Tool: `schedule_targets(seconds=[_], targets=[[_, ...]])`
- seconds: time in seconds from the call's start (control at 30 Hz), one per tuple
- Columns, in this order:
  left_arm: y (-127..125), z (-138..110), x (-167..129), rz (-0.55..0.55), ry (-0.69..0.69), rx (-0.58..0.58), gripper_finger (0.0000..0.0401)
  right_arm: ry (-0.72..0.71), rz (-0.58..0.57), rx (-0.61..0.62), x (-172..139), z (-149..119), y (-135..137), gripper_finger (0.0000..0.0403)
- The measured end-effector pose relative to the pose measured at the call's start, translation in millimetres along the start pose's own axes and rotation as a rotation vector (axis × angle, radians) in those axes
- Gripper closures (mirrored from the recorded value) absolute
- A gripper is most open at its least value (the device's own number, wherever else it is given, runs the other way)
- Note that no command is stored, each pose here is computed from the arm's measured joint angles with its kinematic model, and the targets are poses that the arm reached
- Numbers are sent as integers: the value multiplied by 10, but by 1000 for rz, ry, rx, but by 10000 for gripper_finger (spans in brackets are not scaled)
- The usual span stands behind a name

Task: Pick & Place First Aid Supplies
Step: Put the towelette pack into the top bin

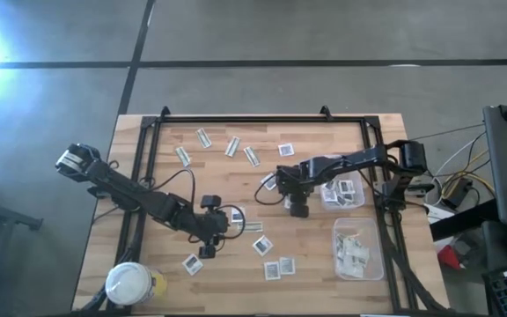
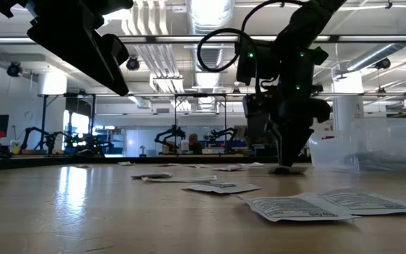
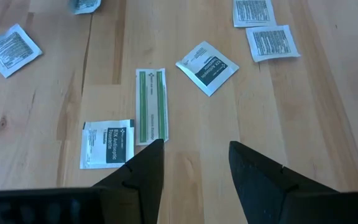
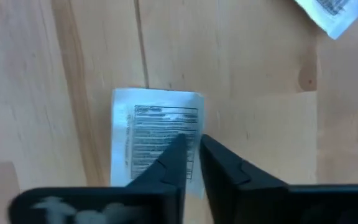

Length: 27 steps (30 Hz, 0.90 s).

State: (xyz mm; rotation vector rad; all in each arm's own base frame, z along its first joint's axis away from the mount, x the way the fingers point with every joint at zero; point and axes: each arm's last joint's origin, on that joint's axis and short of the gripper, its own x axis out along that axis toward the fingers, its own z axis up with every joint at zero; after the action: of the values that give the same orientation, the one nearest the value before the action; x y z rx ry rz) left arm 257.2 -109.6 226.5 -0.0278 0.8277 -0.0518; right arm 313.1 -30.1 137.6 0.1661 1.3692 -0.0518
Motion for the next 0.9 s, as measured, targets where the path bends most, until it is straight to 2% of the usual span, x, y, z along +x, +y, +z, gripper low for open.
schedule_targets(seconds=[0.1, 0.27, 0.43, 0.7, 0.9], targets=[[0, 1, -1, 0, 0, 0, 227, -2, 7, -3, -14, -4, 3, 388], [0, 1, -1, 0, 0, -2, 227, 22, 3, -1, -81, -51, 6, 395], [0, 0, -1, 0, 1, -12, 227, 15, 7, -18, -279, -111, 80, 395], [2, 1, -1, 1, 1, -21, 227, -129, 13, -41, -893, -283, 282, 395], [2, 1, -1, 1, 0, -22, 227, -222, -150, 47, -1403, -610, 257, 395]])
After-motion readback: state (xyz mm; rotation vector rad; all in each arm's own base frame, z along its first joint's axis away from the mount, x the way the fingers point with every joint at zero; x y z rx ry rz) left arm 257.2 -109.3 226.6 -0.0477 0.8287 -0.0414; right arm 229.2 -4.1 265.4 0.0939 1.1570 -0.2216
